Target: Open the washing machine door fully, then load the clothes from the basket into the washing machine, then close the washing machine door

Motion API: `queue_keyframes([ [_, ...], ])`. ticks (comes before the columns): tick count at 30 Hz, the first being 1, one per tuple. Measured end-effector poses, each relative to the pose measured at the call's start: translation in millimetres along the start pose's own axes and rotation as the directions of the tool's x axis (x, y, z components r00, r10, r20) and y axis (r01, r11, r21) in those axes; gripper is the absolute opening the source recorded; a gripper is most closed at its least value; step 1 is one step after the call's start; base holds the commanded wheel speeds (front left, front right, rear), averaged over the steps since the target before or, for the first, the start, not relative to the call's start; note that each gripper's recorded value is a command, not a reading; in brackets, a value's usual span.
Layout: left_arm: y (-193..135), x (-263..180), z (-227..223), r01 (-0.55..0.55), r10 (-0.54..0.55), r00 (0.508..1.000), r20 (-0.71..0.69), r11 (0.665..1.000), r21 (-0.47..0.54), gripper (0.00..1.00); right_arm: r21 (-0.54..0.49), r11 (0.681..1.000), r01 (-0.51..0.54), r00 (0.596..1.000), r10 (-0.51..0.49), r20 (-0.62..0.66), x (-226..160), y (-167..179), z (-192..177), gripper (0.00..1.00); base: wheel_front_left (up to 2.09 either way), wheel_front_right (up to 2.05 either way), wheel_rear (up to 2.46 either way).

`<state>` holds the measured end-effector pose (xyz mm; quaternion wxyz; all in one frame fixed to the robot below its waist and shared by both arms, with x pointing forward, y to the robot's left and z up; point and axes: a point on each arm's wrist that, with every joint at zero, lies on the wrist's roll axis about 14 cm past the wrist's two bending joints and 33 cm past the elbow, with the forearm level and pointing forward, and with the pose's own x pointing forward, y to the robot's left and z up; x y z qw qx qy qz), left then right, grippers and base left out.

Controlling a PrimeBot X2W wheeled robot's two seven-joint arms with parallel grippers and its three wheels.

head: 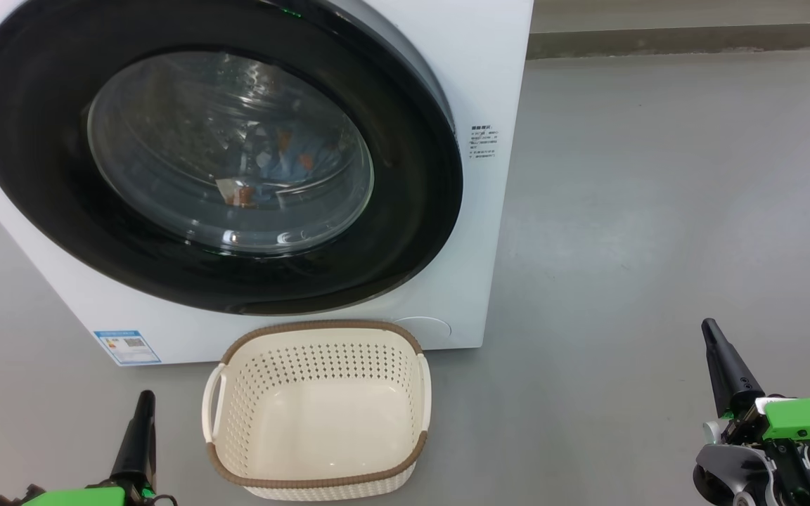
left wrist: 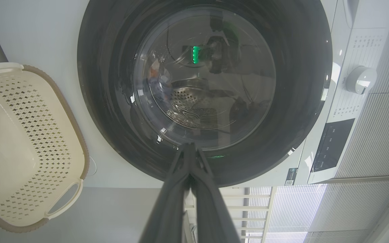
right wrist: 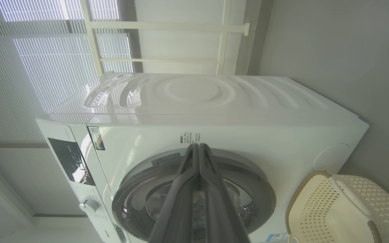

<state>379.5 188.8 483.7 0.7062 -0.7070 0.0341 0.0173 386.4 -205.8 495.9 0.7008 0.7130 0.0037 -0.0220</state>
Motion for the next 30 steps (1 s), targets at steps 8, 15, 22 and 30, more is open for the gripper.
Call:
queue_keyframes([
  [8,0.0,0.0,0.0,0.0,0.0,1.0,0.0,1.0,0.0,0.0,0.002,1.0,0.0,1.0,0.0,0.0,0.0,-0.1,-0.5,0.0,0.0,0.0,0.0],
  [15,0.0,0.0,0.0,0.0,0.0,1.0,0.0,1.0,0.0,0.0,0.002,1.0,0.0,1.0,0.0,0.0,0.0,-0.1,-0.5,0.0,0.0,0.0,0.0],
  [22,0.0,0.0,0.0,0.0,0.0,1.0,0.0,1.0,0.0,0.0,0.003,1.0,0.0,1.0,0.0,0.0,0.0,-0.1,-0.6,0.0,0.0,0.0,0.0],
  [30,-0.1,0.0,0.0,0.0,0.0,1.0,0.0,1.0,0.0,0.0,0.003,1.0,0.0,1.0,0.0,0.0,0.0,-0.1,-0.5,0.0,0.0,0.0,0.0],
])
